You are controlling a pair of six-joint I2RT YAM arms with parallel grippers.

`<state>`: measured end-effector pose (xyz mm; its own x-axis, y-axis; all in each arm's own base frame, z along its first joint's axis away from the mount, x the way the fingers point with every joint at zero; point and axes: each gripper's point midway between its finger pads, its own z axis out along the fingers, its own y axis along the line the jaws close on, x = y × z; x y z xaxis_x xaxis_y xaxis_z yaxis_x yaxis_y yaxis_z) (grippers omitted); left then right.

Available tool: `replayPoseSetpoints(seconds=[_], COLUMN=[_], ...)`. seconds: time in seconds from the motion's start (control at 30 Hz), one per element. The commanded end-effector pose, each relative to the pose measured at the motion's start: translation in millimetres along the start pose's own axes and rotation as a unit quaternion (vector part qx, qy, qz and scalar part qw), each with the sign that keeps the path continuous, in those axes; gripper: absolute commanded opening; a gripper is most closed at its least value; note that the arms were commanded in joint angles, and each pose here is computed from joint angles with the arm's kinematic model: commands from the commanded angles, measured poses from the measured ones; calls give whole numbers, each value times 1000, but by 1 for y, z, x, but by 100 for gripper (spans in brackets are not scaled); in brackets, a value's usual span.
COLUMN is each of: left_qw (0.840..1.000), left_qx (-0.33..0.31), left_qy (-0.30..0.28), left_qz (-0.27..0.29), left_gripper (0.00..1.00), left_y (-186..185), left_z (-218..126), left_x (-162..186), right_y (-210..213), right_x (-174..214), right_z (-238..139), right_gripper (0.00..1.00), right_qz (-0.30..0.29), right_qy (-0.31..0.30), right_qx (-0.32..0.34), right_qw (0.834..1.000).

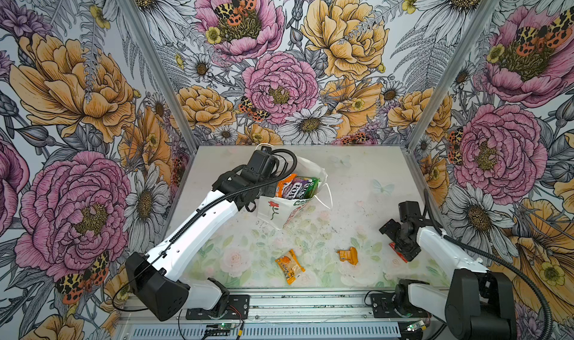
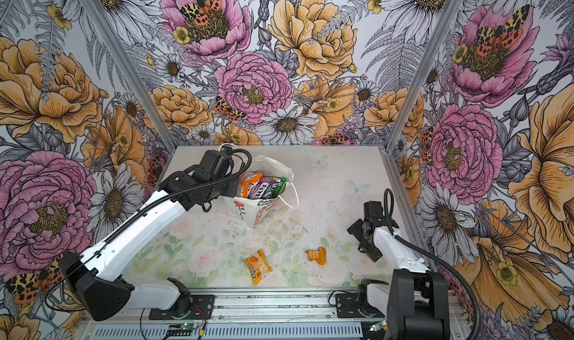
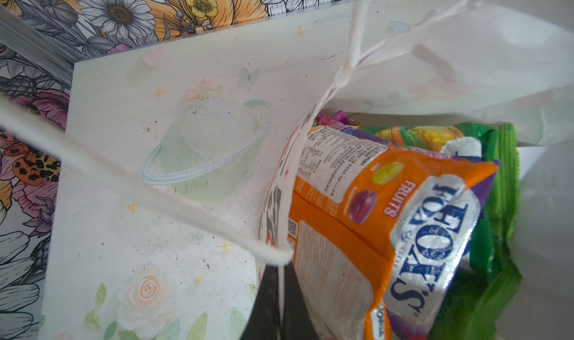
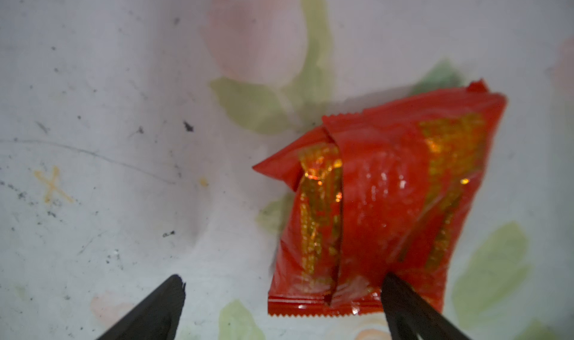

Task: Place the snacks into the paper bag
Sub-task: 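Drag the red wrapper along the table and pinch its edge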

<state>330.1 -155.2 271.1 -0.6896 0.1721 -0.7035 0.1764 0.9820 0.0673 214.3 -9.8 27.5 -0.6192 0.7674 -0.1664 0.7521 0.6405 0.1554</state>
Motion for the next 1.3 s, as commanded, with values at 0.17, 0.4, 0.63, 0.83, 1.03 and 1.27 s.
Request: replayPoseSetpoints(seconds=[0.17,0.4,0.63,0.83,1.03,1.27], left_qw=[999,999,999,999,999,999], left_qx=[-19,-20,-20,-18,-16,-17], left_qy=[-37,-37,-36,-34,-33,-35], left_qz=[-14,-13,-11,-9,-7,-4], left_gripper=[0,0,0,0,0,0], left_y=[9,9,9,7,5,4], left_z=[-1,0,0,1,2,0], left_x=[-19,-19,-19,-18,-17,-17], right_y=[70,93,81,47,20,18], right_x=[31,39,4,-23,-30,-15], right_z=[-3,-11,-46,-53,-42,-16], right_gripper=[99,100,99,99,94,88], right_qz=[-85,-146,-207,-171,-119,-83], right_qy=[-10,-26,-79,-83,-58,-21], right_qx=[-21,-21,-12,-14,-30,-68], right_qw=[996,989,975,982,991,994])
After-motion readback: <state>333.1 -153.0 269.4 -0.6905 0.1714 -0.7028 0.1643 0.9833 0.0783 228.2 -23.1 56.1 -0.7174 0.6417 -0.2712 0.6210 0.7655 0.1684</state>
